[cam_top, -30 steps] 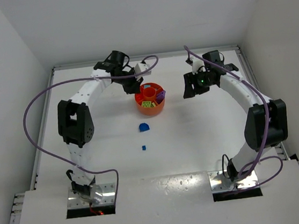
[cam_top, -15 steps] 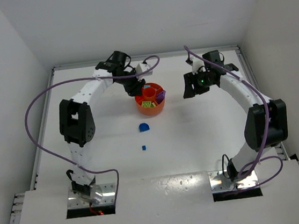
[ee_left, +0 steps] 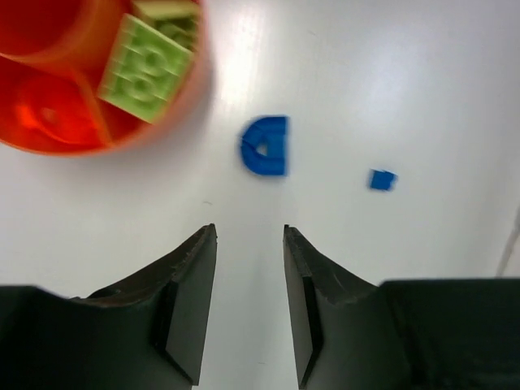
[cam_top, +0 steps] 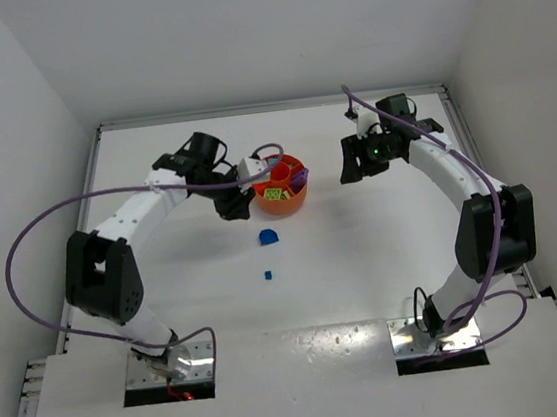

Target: Sort the legos into containers by color

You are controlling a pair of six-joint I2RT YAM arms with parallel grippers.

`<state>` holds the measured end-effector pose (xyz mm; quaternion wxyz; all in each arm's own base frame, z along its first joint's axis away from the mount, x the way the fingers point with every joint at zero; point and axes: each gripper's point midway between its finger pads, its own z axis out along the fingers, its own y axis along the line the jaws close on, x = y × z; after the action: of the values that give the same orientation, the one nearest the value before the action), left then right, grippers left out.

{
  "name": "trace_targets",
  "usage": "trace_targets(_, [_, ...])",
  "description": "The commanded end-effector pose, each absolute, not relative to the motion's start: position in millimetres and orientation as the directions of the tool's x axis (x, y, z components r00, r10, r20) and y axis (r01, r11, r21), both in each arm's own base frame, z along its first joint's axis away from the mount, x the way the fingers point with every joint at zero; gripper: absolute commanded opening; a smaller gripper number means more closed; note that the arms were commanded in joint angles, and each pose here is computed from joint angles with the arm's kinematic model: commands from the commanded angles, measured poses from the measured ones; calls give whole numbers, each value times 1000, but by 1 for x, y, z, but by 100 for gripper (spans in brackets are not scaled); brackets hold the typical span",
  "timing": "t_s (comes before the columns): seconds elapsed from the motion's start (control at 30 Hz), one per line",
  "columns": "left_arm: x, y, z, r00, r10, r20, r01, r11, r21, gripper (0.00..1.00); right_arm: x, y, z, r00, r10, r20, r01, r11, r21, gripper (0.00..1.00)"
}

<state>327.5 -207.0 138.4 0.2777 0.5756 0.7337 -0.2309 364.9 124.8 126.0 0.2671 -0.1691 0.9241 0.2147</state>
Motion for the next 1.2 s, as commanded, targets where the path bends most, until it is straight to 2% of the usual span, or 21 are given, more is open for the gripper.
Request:
trace_targets(0.0, [288, -215, 136, -192, 696, -692, 975, 215, -54, 44, 369, 132, 139, -764, -205, -612, -468, 829, 307, 56])
trace_targets(0.07, [285, -219, 132, -221, 693, -687, 962, 272, -35, 44, 370, 132, 136, -769, -205, -605, -465, 829, 310, 56])
trace_targets(0.1, [270, -223, 117, -274, 696, -664, 953, 290, -90, 44, 372, 133, 139, -764, -205, -612, -468, 829, 307, 56])
trace_targets(0.17, [277, -229, 112, -318, 672, -669, 925, 374, -65, 44, 372, 133, 139, -764, -205, -612, -468, 829, 307, 56])
trace_targets(0.27, [268, -241, 98, -401, 629, -666, 889, 444, -115, 46, 372, 133, 139, -764, -205, -612, -468, 829, 307, 56])
trace_targets(0.3, [258, -244, 89, -417, 631, -655, 886, 443, -138, 49, 372, 133, 139, -764, -205, -612, -468, 829, 307, 56])
trace_targets(0.43, [245, -249, 83, -396, 634, -664, 892, 437, -114, 49, 367, 132, 139, -764, -205, -612, -468, 829, 307, 56])
trace_targets(0.63, [269, -240, 76, -400, 640, -656, 850, 527, -4, 50, 364, 131, 135, -770, -206, -604, -464, 830, 310, 56])
trace_targets(0.77, [286, -242, 77, -384, 632, -673, 831, 554, 45, 57, 364, 131, 132, -776, -206, -596, -462, 830, 313, 56])
trace_targets(1.17, [308, -263, 62, -341, 669, -661, 860, 506, 68, 59, 364, 131, 132, -776, -206, -596, -462, 830, 313, 56])
